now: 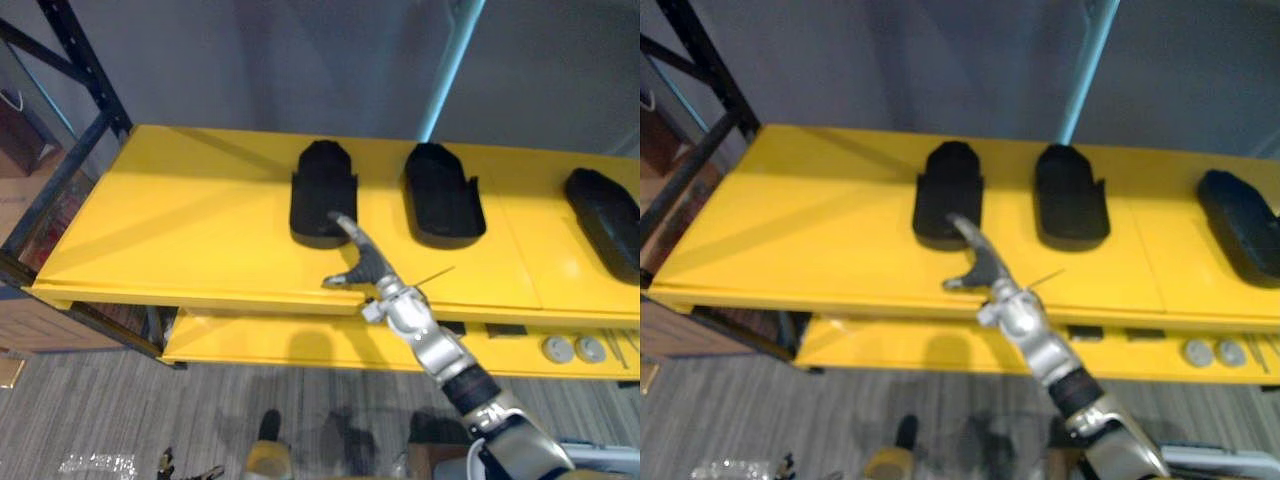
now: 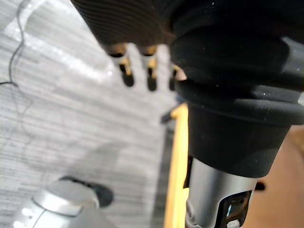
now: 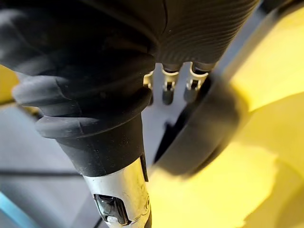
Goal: Walk over and take plastic housings, then place them on the shelf
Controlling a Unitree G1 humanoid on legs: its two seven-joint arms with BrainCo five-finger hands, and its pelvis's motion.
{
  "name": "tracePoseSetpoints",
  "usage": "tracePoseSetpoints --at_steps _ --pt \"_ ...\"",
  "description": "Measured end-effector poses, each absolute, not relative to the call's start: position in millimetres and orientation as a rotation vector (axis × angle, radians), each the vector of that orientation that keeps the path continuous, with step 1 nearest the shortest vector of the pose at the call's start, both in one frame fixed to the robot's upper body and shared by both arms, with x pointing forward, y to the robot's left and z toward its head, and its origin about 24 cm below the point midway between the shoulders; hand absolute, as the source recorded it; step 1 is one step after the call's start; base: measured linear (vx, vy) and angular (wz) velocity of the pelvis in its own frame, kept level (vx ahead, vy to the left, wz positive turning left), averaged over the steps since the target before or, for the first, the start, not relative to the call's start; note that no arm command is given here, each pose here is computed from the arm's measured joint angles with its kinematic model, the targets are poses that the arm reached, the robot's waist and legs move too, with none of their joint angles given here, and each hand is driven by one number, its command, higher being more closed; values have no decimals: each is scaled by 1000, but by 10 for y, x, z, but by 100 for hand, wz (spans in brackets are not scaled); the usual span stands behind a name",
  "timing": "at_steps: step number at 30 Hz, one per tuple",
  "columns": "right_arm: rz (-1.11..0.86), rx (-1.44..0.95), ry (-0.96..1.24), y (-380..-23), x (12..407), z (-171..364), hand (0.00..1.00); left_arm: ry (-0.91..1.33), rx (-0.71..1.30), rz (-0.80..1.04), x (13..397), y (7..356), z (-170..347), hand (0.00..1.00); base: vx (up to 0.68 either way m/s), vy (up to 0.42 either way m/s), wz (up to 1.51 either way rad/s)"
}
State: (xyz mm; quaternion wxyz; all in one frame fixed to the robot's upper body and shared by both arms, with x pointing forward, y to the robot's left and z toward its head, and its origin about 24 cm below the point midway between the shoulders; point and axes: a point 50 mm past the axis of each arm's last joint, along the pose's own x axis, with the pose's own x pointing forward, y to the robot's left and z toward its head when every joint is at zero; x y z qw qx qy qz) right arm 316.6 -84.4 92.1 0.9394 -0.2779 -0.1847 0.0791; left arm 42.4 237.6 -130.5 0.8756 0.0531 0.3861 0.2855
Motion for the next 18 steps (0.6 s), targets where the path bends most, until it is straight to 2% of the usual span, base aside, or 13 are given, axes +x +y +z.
tracePoseSetpoints --at_steps 8,12,15,18 --pt "-8 -495 -642 -730 3040 1116 0 817 89 586 405 2323 -1344 0 0 0 0" --pt "-59 -358 -844 -727 2844 1452 0 821 79 561 379 2297 -1361 0 -10 -6 -17" --pt "-95 -200 -970 -870 2580 1717 0 837 77 543 345 2286 -1377 0 9 -8 -42" --pt "-140 -128 -932 -1169 2421 1729 0 836 71 534 372 2291 -1378 0 14 -10 -60"
